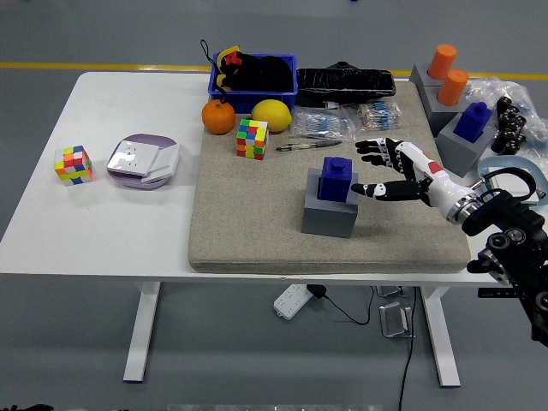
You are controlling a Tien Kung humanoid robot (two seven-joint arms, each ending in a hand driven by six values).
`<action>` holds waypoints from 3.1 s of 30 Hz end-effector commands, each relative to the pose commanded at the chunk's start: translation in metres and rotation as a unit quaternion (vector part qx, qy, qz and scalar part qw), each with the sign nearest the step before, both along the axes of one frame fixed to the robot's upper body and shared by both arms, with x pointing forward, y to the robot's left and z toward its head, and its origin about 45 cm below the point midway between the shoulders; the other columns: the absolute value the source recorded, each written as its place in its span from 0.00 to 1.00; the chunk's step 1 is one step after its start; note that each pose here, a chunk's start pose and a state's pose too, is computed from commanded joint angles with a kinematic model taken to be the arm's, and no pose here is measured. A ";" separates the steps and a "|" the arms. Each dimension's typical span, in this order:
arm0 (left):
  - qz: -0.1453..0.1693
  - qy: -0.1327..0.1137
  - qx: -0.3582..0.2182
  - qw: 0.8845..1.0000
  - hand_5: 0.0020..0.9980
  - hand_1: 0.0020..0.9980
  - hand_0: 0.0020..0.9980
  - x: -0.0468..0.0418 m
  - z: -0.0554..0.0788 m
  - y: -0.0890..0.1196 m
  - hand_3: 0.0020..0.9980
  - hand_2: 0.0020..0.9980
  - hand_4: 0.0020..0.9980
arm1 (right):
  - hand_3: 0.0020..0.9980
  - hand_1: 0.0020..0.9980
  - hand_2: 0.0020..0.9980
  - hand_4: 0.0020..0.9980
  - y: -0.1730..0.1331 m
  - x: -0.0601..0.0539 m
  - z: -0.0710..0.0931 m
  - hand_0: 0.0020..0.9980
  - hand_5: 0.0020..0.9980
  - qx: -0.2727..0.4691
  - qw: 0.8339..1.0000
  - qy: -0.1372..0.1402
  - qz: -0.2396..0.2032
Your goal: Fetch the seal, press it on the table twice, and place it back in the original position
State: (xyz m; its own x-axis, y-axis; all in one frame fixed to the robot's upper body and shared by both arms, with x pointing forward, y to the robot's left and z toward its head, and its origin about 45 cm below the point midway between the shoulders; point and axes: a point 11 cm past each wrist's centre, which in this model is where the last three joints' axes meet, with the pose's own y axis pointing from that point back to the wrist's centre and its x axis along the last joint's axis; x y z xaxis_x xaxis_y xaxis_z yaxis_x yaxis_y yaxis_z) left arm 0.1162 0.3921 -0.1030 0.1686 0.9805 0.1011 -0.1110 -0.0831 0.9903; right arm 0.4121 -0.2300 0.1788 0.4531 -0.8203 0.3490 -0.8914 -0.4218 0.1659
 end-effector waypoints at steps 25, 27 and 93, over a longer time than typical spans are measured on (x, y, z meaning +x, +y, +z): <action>0.000 -0.001 -0.002 1.000 0.41 0.82 0.82 0.0009 0.000 -0.002 0.84 0.79 0.81 | 0.77 0.73 0.73 0.94 0.032 0.001 0.000 0.82 0.00 -0.021 0.999 -0.017 0.037; 0.000 -0.001 -0.003 1.000 0.41 0.82 0.82 0.0015 0.000 -0.003 0.84 0.79 0.81 | 0.74 0.70 0.70 0.88 0.033 0.001 0.000 0.77 0.00 -0.023 0.999 -0.021 0.038; -0.001 0.002 -0.004 1.000 0.41 0.82 0.82 -0.0012 -0.001 -0.004 0.84 0.79 0.81 | 0.37 0.39 0.36 0.65 -0.073 -0.005 -0.006 0.48 0.00 -0.036 0.990 -0.060 -0.124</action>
